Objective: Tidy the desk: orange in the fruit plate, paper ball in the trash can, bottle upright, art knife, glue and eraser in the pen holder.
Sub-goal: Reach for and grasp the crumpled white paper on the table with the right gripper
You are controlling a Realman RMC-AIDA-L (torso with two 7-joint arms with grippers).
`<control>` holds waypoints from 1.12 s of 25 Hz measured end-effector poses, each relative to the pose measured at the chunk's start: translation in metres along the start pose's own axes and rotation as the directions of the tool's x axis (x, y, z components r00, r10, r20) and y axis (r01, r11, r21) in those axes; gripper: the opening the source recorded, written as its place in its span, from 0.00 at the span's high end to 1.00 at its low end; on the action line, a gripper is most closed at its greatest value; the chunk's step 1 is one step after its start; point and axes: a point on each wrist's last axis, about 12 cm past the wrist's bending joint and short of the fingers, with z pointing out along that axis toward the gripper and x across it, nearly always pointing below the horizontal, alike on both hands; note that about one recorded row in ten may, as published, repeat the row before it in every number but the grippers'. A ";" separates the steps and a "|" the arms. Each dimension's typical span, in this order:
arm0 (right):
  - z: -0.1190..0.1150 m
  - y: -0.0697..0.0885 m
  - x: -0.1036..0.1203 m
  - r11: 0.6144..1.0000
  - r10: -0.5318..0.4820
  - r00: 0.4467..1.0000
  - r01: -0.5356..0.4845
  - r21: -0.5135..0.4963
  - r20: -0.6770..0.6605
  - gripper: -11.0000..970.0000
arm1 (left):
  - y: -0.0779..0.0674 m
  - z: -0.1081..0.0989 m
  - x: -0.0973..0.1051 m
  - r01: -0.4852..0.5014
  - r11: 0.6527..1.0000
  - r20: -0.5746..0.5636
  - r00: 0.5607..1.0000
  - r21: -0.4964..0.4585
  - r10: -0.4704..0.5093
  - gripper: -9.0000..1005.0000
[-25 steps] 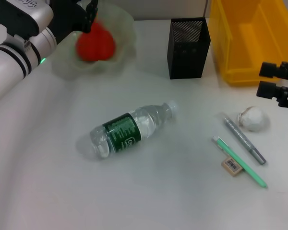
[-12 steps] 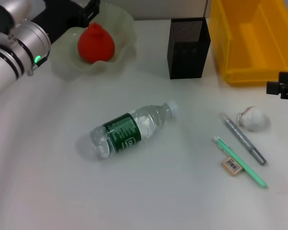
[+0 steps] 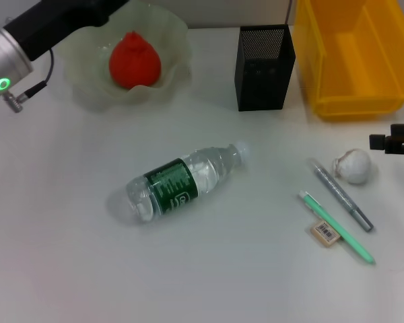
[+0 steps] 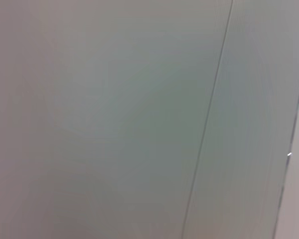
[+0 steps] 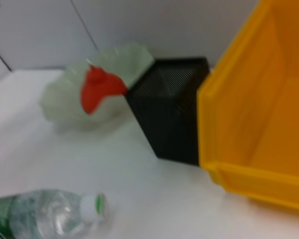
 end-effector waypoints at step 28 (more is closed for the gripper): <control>0.052 0.000 0.009 1.000 0.015 0.992 -0.016 -0.001 -0.126 0.26 | -0.006 -0.020 0.009 0.032 0.999 0.002 0.999 0.034 -0.032 0.40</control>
